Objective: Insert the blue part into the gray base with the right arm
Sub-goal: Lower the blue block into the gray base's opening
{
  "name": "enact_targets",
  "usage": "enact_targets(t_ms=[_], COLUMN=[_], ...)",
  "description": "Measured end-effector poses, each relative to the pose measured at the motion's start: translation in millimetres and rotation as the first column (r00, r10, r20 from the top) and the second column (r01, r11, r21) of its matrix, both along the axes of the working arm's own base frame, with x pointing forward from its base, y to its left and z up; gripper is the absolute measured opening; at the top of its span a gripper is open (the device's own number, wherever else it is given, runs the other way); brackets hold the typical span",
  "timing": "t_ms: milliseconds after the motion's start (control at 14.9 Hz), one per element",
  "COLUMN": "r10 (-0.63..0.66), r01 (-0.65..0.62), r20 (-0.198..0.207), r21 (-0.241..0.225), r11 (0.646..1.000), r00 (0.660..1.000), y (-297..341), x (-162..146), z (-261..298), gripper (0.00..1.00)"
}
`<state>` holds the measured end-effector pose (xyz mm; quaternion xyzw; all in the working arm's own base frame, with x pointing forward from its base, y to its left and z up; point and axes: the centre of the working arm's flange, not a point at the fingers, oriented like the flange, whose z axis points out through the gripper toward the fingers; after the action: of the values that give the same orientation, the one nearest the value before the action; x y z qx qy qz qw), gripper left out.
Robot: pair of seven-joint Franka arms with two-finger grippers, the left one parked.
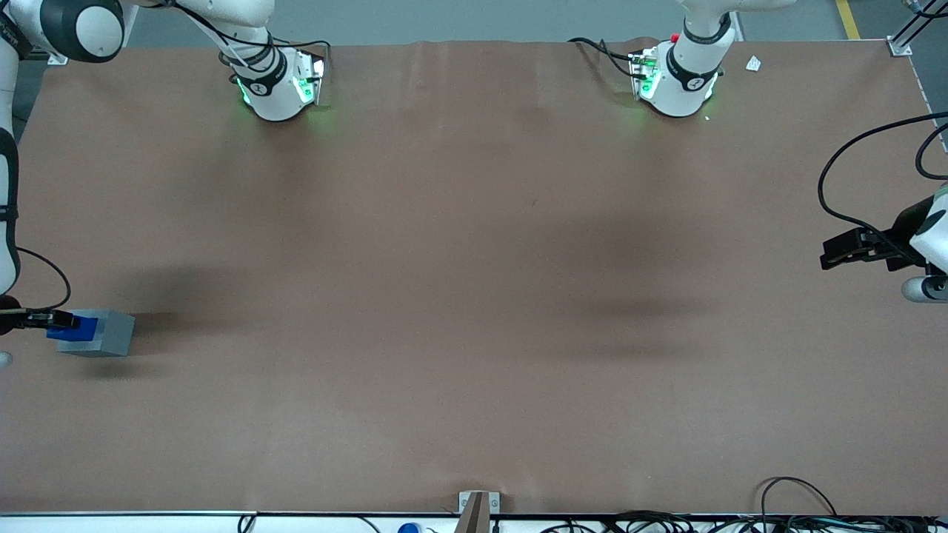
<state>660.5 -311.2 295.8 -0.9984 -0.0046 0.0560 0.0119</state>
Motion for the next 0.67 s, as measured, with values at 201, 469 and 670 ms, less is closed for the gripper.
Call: enact_targets(t_ms=[201, 469, 670], r10=[0.027, 0.043, 0.051], r01=[-0.027, -0.043, -0.05], r20=[-0.001, 0.001, -0.021], r21=[0.002, 0.006, 0.024], r11=[1.0, 0.999, 0.998], r00=[1.0, 0.999, 0.998], y=[0, 4, 24], x=[0, 2, 9], z=[-1, -1, 9], gripper=[0.56, 0.93, 1.0])
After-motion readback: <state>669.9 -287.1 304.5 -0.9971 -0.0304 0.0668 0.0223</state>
